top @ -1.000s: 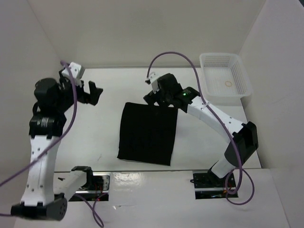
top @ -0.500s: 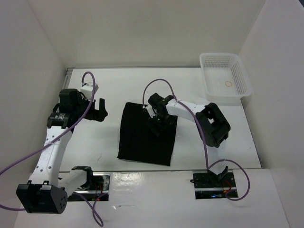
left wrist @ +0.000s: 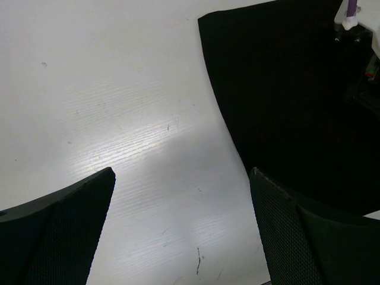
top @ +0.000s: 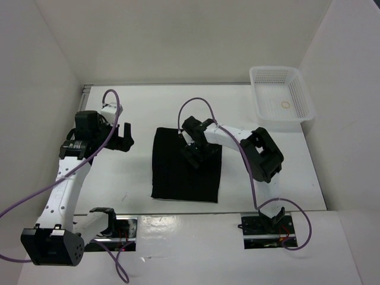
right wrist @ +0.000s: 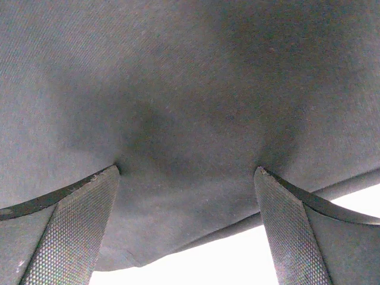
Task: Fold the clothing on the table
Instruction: Flatten the skirt out
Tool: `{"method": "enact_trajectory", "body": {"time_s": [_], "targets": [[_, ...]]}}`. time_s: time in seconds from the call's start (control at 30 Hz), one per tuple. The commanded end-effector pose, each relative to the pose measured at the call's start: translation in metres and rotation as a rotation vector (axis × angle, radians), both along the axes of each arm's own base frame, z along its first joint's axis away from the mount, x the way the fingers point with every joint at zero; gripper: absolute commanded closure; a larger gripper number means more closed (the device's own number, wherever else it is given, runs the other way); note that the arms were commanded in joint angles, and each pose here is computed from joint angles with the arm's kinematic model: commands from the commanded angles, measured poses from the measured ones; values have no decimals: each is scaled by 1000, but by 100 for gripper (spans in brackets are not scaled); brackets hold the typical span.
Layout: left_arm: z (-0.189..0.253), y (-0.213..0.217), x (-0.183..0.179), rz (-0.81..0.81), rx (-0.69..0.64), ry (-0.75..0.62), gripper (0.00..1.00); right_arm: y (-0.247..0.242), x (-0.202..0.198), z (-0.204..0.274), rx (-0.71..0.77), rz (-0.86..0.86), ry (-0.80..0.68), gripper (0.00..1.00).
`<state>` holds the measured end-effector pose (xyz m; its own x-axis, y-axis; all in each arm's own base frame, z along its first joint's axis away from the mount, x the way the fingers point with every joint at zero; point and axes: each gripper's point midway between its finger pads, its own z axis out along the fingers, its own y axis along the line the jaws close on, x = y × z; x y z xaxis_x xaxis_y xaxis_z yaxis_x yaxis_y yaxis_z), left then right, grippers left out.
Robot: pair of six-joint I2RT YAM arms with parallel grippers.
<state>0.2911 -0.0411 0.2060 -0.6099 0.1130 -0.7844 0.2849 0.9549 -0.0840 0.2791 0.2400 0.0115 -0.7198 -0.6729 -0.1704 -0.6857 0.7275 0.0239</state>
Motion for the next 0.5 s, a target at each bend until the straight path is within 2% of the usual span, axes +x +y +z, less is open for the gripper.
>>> {"method": "enact_trajectory", "body": {"time_s": [0.0, 0.47], "targets": [[15, 2, 3, 6, 1, -55, 0, -6, 24, -29, -73, -15, -64, 1], [15, 2, 3, 6, 1, -55, 0, 12, 71, -16, -73, 10, -207, 1]]}}
